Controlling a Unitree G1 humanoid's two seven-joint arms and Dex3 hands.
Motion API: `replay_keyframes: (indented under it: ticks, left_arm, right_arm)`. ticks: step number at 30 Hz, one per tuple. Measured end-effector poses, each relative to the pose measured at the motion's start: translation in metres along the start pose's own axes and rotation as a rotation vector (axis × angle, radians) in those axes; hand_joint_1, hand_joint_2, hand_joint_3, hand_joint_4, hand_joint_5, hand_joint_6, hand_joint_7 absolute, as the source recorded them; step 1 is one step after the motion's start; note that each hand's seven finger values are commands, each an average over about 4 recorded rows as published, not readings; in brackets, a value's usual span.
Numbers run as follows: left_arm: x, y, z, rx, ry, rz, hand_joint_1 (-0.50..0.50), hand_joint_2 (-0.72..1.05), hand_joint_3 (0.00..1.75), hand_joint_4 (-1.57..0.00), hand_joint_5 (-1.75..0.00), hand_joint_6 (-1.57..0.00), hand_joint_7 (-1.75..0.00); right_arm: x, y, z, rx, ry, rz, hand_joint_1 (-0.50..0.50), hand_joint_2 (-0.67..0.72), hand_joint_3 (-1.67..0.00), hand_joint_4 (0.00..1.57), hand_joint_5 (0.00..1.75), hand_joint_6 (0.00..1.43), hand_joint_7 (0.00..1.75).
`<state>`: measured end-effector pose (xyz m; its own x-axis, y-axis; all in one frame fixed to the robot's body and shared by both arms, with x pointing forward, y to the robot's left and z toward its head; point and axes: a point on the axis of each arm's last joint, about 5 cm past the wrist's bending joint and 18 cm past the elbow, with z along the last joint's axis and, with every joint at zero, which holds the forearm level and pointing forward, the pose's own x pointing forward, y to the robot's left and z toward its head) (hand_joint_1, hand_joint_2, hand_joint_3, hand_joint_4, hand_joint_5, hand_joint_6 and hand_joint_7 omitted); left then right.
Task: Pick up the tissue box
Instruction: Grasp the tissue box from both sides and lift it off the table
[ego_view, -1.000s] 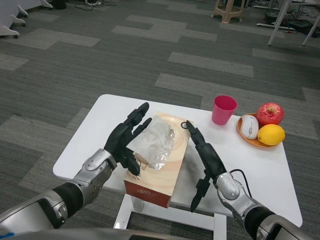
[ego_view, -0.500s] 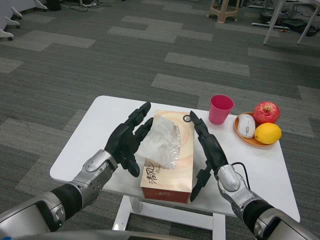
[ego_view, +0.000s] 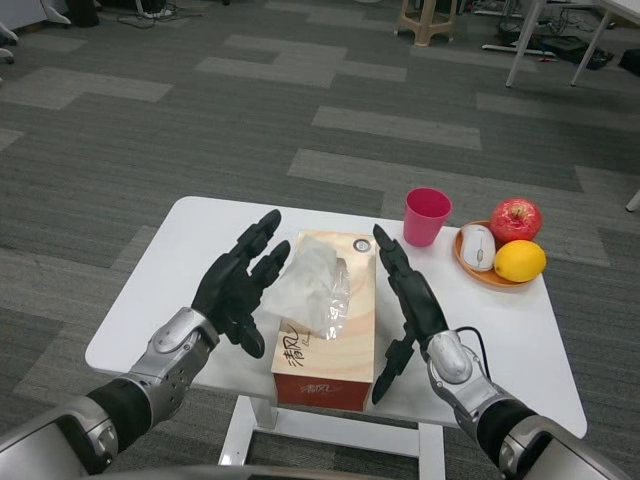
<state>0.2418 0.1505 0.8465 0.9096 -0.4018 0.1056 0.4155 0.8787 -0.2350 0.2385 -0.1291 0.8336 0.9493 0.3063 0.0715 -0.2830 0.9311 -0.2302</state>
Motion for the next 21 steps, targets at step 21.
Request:
replay_keyframes:
  ticks: [21]
  left_arm:
    - [-0.015,0.023,-0.014,0.325,0.224,-0.055,0.50,-0.46,0.00,0.00,0.00,0.00,0.00]
  right_arm:
    - [-0.016,-0.006,-0.016,-0.028,0.103,-0.024,-0.46,0.66,0.00,0.00,0.00,0.00,0.00]
